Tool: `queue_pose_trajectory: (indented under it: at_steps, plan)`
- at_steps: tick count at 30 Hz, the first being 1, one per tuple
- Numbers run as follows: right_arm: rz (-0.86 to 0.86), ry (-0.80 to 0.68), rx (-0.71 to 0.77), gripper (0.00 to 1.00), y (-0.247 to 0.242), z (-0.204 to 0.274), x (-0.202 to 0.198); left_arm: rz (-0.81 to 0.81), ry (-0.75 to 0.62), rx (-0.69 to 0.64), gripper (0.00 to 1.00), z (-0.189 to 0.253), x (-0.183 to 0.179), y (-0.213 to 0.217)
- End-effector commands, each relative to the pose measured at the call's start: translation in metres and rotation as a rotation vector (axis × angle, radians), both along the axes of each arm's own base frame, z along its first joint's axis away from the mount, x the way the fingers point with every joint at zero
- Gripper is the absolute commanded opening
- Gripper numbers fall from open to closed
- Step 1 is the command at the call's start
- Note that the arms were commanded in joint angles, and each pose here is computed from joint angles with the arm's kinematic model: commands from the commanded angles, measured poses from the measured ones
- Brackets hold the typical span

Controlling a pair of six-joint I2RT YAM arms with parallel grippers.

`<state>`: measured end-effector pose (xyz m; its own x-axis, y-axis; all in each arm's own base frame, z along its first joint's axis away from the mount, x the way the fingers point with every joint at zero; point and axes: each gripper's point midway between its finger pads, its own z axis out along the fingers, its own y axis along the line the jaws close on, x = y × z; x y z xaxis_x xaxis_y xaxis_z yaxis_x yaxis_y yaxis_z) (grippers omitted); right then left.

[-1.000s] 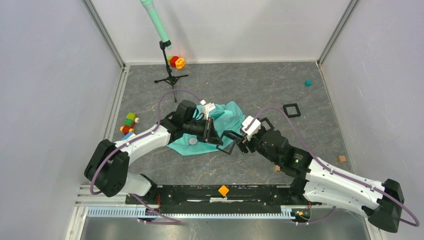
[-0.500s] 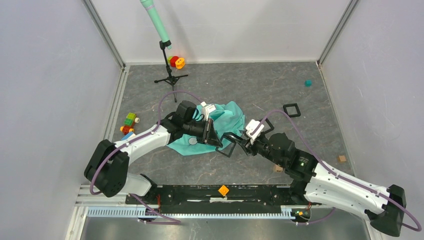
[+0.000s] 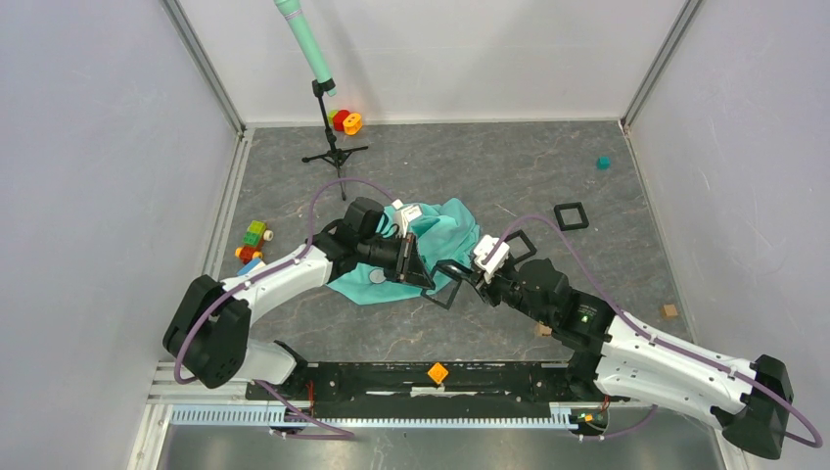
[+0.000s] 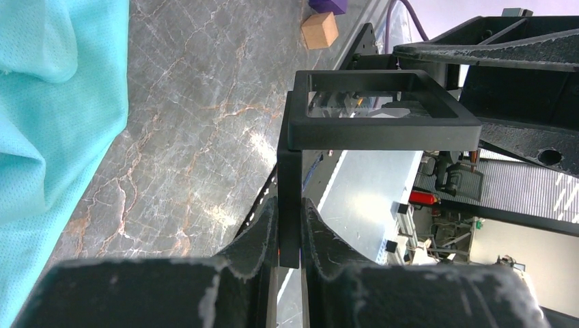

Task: Remove the brooch from the garment
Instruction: Adjust the brooch box.

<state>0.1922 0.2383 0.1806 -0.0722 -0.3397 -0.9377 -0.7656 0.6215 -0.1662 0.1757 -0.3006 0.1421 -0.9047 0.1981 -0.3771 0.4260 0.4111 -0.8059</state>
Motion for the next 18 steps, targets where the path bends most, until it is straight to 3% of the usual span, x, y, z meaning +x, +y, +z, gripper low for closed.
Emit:
queue_pose_trajectory:
  at_steps: [1, 6, 12, 18]
  plan:
    - [0.007, -0.023, 0.047, 0.37, 0.0034, 0.0209, 0.0009, -0.018, -0.048, -0.018, 0.14, 0.0164, 0.0031, -0.0023]
    - [0.013, -0.017, 0.036, 0.42, 0.0034, 0.0224, -0.0002, -0.021, -0.051, -0.016, 0.14, 0.0153, 0.0029, -0.0021]
    - [0.02, -0.01, 0.03, 0.37, 0.004, 0.0216, -0.0013, -0.018, -0.055, -0.005, 0.14, 0.0144, 0.002, 0.0001]
    - [0.04, -0.005, 0.033, 0.15, 0.0062, 0.0233, -0.0043, -0.016, -0.057, -0.002, 0.14, 0.0137, 0.0027, 0.0002]
